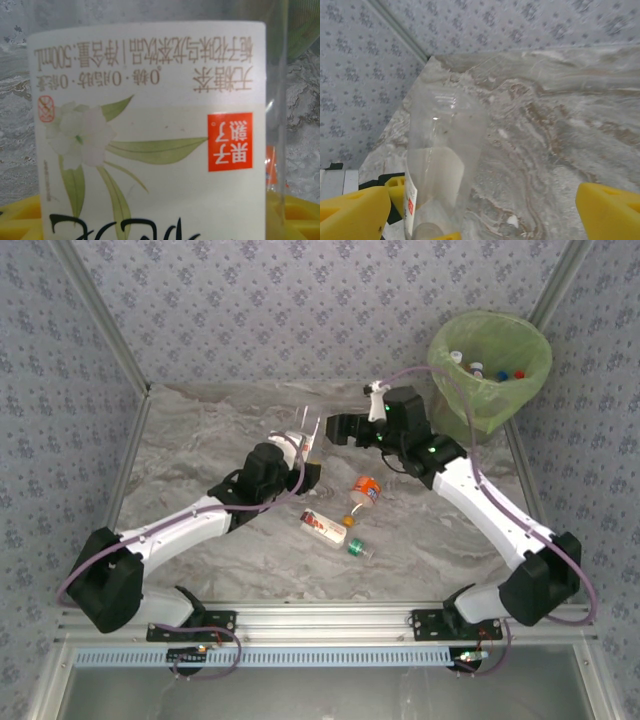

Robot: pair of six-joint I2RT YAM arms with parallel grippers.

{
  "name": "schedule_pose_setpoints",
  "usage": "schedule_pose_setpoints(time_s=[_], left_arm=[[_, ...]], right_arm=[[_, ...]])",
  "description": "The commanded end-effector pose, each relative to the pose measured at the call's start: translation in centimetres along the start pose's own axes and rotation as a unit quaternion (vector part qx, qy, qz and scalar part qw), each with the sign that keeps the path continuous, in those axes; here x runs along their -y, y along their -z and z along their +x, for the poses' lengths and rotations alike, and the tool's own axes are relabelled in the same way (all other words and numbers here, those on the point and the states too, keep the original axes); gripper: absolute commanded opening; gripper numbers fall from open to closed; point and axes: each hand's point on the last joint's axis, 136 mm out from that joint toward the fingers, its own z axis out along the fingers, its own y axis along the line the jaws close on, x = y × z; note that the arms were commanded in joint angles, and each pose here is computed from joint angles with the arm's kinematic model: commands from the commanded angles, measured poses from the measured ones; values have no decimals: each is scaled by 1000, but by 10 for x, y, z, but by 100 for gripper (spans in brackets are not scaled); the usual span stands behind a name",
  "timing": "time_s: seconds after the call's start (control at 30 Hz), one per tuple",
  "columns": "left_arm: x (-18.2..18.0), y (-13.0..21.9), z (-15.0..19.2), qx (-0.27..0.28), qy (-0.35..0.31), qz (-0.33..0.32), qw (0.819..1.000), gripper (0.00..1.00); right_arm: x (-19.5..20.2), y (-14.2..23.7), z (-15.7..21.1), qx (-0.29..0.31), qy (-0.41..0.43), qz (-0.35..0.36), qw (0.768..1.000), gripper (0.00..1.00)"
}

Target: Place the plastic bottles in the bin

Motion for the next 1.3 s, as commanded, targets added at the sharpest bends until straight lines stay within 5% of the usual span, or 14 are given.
schedule_pose_setpoints(time_s=[0.0, 0.47, 1.1, 1.17, 1.27], left_arm=[[12, 4, -21, 29, 6, 22, 999, 0], [40, 16, -23, 57, -21, 99, 993, 0], [46, 12, -22, 51, -34, 105, 993, 1], [47, 11, -22, 47, -33, 105, 993, 7], [44, 9, -20, 41, -32, 97, 994, 18]], right_arm=[[-23, -5, -16, 21, -14, -28, 999, 97], [-29, -43, -11, 3, -36, -65, 997, 89], [-15, -47, -2, 4, -39, -53, 998, 13], [-15, -44, -3, 10, -34, -55, 998, 0], [-16, -39, -6, 17, -34, -58, 998, 0]])
